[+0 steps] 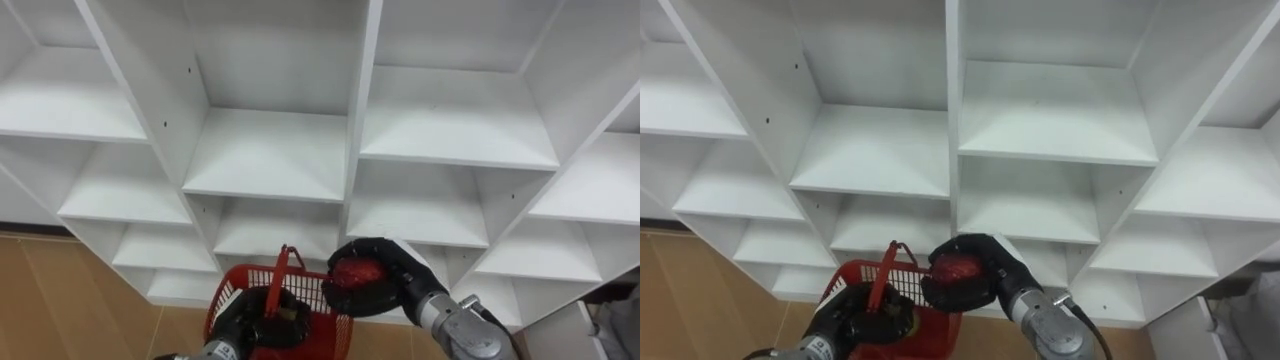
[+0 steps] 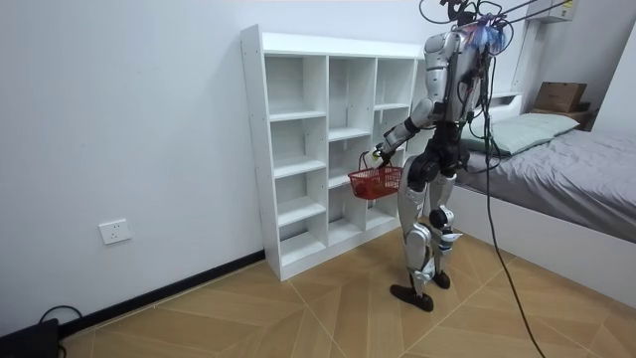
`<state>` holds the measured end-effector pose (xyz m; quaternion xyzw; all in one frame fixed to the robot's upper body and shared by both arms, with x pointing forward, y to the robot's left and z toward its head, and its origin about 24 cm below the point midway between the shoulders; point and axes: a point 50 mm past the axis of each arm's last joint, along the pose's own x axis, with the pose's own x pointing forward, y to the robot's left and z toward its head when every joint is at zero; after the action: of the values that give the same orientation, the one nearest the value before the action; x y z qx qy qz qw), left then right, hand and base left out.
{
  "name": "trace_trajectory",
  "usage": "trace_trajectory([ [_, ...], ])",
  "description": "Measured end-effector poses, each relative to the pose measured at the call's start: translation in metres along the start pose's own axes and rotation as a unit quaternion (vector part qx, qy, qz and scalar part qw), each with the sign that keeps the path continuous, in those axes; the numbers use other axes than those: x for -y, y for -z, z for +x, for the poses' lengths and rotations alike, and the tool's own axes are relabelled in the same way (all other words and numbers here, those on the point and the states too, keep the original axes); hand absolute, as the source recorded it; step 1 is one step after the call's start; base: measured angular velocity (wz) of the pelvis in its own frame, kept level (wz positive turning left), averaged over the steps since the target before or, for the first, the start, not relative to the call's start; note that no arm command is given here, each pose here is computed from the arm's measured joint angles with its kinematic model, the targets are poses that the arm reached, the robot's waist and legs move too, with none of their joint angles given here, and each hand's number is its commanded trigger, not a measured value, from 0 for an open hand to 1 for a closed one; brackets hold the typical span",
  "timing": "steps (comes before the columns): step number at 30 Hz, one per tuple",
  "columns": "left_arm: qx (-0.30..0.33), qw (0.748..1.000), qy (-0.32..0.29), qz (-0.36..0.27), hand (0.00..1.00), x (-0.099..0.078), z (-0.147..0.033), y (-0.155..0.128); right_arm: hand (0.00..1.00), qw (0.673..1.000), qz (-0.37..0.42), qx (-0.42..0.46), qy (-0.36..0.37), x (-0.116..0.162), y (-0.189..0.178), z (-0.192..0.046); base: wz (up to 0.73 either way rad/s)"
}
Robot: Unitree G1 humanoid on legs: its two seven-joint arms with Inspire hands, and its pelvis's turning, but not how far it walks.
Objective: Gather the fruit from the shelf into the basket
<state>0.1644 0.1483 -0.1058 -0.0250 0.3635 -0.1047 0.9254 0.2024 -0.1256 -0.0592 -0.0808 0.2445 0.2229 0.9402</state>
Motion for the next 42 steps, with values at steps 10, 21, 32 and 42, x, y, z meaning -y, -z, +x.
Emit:
trace_trajectory([
  [10,0.0,1.0,0.001,0.0,1.0,0.0,0.0,0.0,1.0,1.0,0.017,0.003,-0.005,-0.002,0.0,0.0,0.0],
  [21,-0.003,1.0,0.0,0.015,1.0,0.001,0.0,0.001,1.0,1.0,0.015,0.001,-0.013,-0.006,0.0,0.001,0.0],
  [32,-0.006,1.0,0.018,0.024,1.0,0.011,0.002,0.002,1.0,0.998,0.01,-0.011,-0.055,-0.017,0.004,0.005,0.0],
  [42,-0.01,0.999,0.028,0.033,1.0,0.015,0.002,0.003,1.0,0.998,0.006,-0.01,-0.067,-0.022,0.003,0.006,0.0],
])
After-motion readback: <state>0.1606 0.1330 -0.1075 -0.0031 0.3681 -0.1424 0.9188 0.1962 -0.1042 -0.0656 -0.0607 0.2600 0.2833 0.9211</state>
